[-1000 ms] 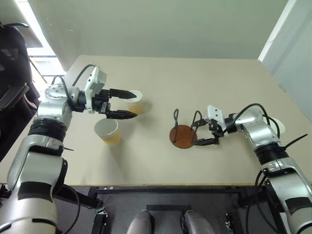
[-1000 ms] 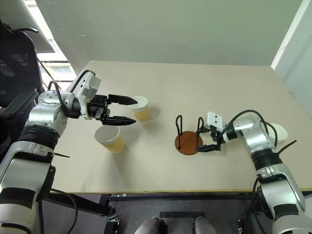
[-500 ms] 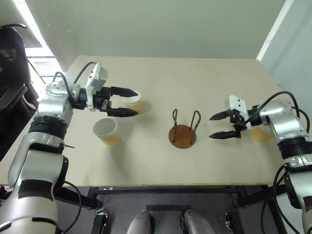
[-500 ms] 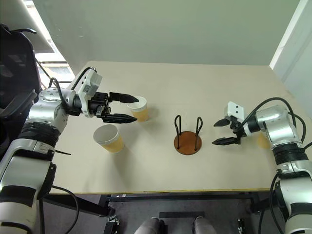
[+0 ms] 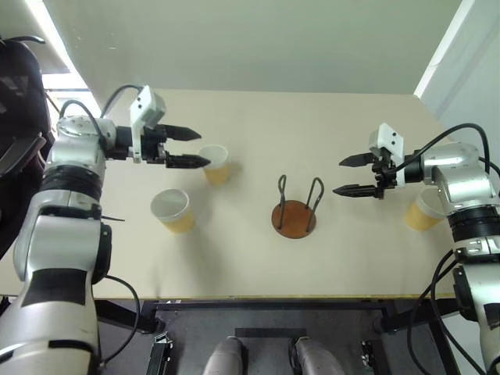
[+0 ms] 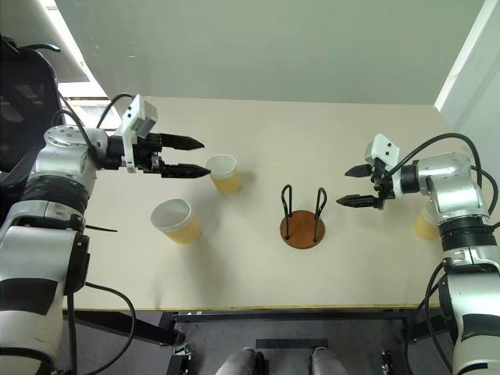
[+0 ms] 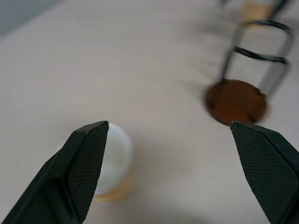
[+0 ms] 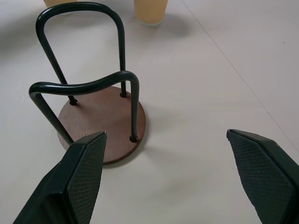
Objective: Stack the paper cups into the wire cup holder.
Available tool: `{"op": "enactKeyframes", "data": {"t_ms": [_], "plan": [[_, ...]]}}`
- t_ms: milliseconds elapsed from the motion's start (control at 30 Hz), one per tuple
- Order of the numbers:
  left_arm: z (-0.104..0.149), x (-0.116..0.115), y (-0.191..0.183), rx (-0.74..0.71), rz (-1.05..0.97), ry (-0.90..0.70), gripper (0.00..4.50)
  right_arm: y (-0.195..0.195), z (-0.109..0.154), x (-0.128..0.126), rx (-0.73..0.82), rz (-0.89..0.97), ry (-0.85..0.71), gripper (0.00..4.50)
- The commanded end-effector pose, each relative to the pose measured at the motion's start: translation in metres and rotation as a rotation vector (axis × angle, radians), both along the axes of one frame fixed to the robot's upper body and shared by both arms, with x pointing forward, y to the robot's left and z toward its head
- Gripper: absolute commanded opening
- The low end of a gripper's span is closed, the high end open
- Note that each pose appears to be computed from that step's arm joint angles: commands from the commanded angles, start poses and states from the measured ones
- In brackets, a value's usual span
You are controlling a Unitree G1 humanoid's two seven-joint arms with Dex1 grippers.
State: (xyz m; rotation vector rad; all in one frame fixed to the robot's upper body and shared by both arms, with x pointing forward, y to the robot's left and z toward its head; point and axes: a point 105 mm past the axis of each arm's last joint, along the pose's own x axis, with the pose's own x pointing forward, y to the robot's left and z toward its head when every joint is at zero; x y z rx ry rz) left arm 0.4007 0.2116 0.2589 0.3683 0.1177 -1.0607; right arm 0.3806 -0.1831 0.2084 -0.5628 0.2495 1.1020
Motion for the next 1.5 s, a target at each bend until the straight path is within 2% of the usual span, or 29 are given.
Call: {"op": "enactKeyframes", "data": {"t_ms": [33,100,267,433,567,733,933,1100,1400,1500], "plan": [[0.016,0.005,0.006,0.009,0.058,-0.109,4.5,-0.001,0.02,-0.001,0.038,0.005,-0.06,4.24],[0.015,-0.002,0.004,0.05,-0.02,-0.163,4.5,0.0,0.023,-0.002,0.035,0.016,-0.062,4.24],[0.004,-0.002,0.007,0.15,-0.027,-0.17,4.5,0.001,0.035,-0.009,0.0,0.069,-0.082,4.24],[-0.008,-0.003,0.005,0.243,-0.066,-0.197,4.5,0.009,0.059,-0.014,0.002,0.119,-0.145,4.24],[-0.014,-0.001,0.005,0.302,-0.061,-0.205,4.5,0.012,0.063,-0.015,0.005,0.123,-0.158,4.24],[-0.01,0.01,0.004,0.404,0.002,-0.255,4.5,0.014,0.062,-0.016,0.007,0.125,-0.157,4.24],[0.021,0.017,-0.008,0.404,0.031,-0.347,4.5,0.01,0.055,-0.02,-0.007,0.124,-0.137,4.24],[0.037,0.016,-0.016,0.416,0.005,-0.379,4.5,0.006,0.055,-0.021,-0.014,0.115,-0.125,4.24],[0.025,0.02,-0.006,0.779,-0.005,-0.424,4.5,0.003,0.058,-0.022,-0.032,0.117,-0.117,4.24],[0.028,0.024,-0.009,0.831,0.008,-0.464,4.5,0.002,0.059,-0.022,-0.036,0.116,-0.117,4.24]]}}
